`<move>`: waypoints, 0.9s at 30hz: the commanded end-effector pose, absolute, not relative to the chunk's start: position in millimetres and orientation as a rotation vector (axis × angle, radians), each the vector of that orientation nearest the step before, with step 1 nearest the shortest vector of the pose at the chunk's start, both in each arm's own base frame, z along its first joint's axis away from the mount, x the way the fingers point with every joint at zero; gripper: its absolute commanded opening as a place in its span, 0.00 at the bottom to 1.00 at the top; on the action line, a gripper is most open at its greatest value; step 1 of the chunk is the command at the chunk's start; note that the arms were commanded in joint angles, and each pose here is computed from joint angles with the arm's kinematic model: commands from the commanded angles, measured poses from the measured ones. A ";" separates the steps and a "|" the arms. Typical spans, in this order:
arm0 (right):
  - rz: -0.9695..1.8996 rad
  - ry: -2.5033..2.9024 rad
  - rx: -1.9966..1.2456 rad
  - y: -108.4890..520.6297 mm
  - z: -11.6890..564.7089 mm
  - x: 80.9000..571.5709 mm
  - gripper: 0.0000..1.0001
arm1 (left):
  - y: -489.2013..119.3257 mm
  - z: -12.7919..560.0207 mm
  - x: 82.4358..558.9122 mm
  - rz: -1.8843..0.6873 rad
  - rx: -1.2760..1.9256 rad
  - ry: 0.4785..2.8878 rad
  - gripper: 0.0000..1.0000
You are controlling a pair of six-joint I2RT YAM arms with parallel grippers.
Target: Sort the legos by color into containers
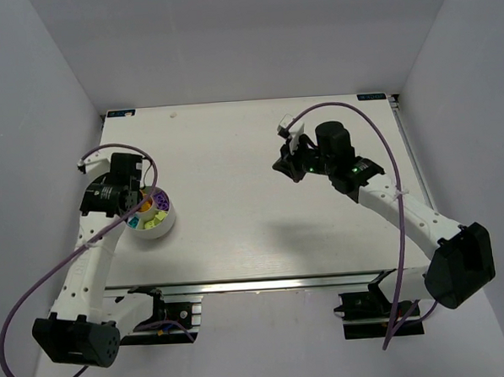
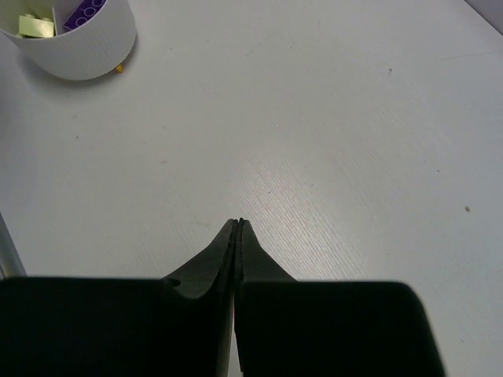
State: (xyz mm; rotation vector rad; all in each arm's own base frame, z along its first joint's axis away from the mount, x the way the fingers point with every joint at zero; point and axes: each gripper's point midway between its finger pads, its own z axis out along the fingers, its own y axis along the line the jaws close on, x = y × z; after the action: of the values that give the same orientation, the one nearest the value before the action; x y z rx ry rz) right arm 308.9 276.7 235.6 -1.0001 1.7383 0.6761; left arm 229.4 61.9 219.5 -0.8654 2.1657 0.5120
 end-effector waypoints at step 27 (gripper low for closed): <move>0.793 1.659 -0.910 249.5 272.0 309.9 0.00 | 74.7 167.0 270.2 0.580 -0.832 2.256 0.21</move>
State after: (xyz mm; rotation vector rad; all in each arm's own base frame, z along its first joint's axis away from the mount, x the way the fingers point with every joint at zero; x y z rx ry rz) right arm 312.4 248.8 253.8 -0.9150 1.7271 0.7689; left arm 265.3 74.6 165.0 -0.8290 2.2747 0.6109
